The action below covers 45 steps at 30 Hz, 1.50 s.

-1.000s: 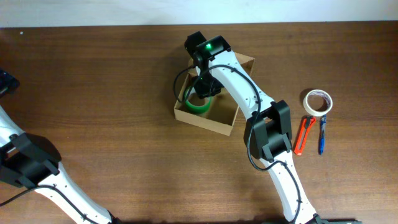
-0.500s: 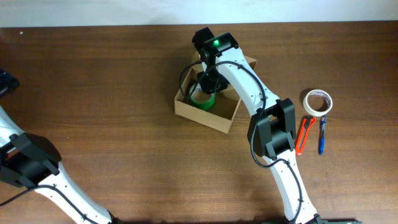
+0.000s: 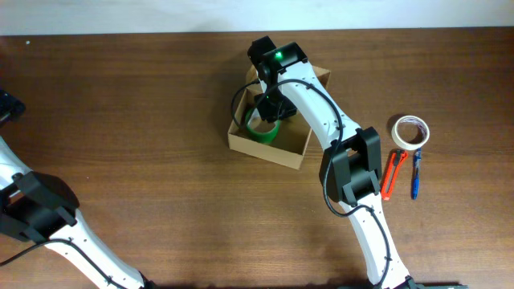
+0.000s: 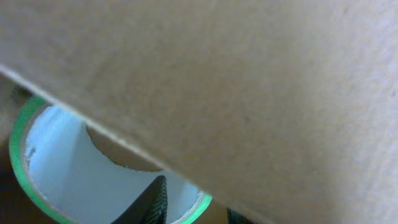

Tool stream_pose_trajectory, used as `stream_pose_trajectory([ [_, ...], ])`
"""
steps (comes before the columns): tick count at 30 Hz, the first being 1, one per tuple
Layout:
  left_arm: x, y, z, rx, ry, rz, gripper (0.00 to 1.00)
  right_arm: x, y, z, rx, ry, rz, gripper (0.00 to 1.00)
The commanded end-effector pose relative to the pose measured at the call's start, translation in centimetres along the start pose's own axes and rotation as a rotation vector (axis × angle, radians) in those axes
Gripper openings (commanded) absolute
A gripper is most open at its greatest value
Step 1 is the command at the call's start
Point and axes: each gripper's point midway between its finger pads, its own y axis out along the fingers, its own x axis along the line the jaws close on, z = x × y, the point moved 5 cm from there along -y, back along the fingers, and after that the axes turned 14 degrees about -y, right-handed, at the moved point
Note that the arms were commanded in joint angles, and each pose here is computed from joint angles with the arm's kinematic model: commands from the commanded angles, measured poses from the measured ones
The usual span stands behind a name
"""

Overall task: Pack container
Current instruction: 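Lower the green tape into the box, open the right gripper, withdraw, then grasp the white masking tape roll rim with the right gripper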

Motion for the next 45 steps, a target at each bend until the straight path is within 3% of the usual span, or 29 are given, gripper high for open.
stream_pose_trajectory([
  [1,0.4,-0.8,0.0,-0.012,-0.022,0.011,1.0,0.1,-1.6,0.1,-0.023,-0.017,0.031,0.35],
  [13,0.4,-0.8,0.0,-0.012,-0.022,0.011,1.0,2.6,-15.1,2.6,-0.248,-0.05,0.143,0.4],
  [18,0.4,-0.8,0.0,-0.012,-0.022,0.011,1.0,0.6,-21.7,6.4,-0.322,-0.008,0.293,0.43],
  [23,0.4,-0.8,0.0,-0.012,-0.022,0.011,1.0,-4.3,-24.4,10.8,-0.268,0.127,0.39,0.43],
  [33,0.4,-0.8,0.0,-0.012,-0.022,0.011,1.0,-18.1,-22.7,18.0,-0.179,0.522,0.267,0.44],
  [40,0.4,-0.8,0.0,-0.012,-0.022,0.011,1.0,-24.0,-15.0,23.4,-0.023,0.738,0.142,0.45],
  [45,0.4,-0.8,0.0,-0.012,-0.022,0.011,1.0,-25.6,-8.9,25.5,0.02,0.815,0.092,0.5],
])
